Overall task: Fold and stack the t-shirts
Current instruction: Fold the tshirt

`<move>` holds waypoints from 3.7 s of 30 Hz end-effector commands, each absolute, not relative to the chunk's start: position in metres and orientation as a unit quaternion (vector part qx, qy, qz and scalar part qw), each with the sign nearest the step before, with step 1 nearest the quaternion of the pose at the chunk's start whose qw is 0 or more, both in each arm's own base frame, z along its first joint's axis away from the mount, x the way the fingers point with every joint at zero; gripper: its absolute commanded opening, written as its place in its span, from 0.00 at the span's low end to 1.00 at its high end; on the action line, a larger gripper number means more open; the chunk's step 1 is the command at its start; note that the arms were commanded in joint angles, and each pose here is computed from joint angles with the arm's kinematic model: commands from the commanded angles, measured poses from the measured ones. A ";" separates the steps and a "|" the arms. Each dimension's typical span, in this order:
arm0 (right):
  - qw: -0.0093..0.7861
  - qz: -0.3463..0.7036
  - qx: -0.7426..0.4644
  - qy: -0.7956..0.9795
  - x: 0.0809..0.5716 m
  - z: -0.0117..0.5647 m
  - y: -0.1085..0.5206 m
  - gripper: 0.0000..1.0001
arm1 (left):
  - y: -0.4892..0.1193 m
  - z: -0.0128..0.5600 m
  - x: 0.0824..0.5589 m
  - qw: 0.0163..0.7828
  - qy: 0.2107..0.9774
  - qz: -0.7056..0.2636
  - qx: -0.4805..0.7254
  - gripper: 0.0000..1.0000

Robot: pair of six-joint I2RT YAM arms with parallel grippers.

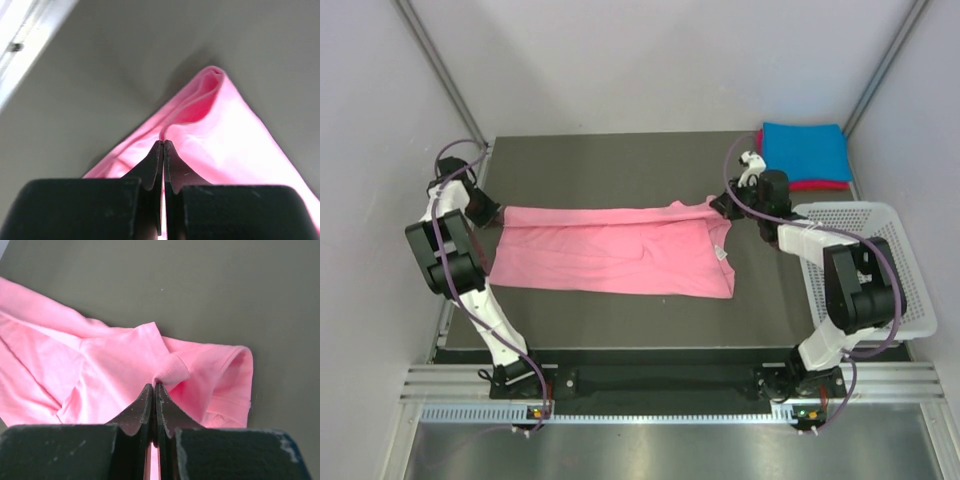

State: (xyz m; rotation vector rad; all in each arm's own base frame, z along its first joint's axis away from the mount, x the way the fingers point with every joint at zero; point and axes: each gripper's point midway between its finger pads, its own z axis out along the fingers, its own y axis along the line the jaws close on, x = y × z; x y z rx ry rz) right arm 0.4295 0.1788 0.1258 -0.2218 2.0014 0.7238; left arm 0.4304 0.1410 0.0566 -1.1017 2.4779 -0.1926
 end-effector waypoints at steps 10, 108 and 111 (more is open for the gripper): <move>0.505 0.304 -0.112 0.800 0.408 0.161 0.181 0.00 | 0.158 0.075 0.411 0.225 0.882 -0.026 -0.413 0.00; 0.358 0.241 -0.072 0.899 0.313 0.085 0.182 0.29 | -0.223 0.039 0.365 0.207 0.952 -0.225 -0.030 0.27; 0.364 0.255 -0.093 0.891 0.319 0.090 0.190 0.31 | -0.224 0.040 0.361 0.206 0.952 -0.225 -0.028 0.26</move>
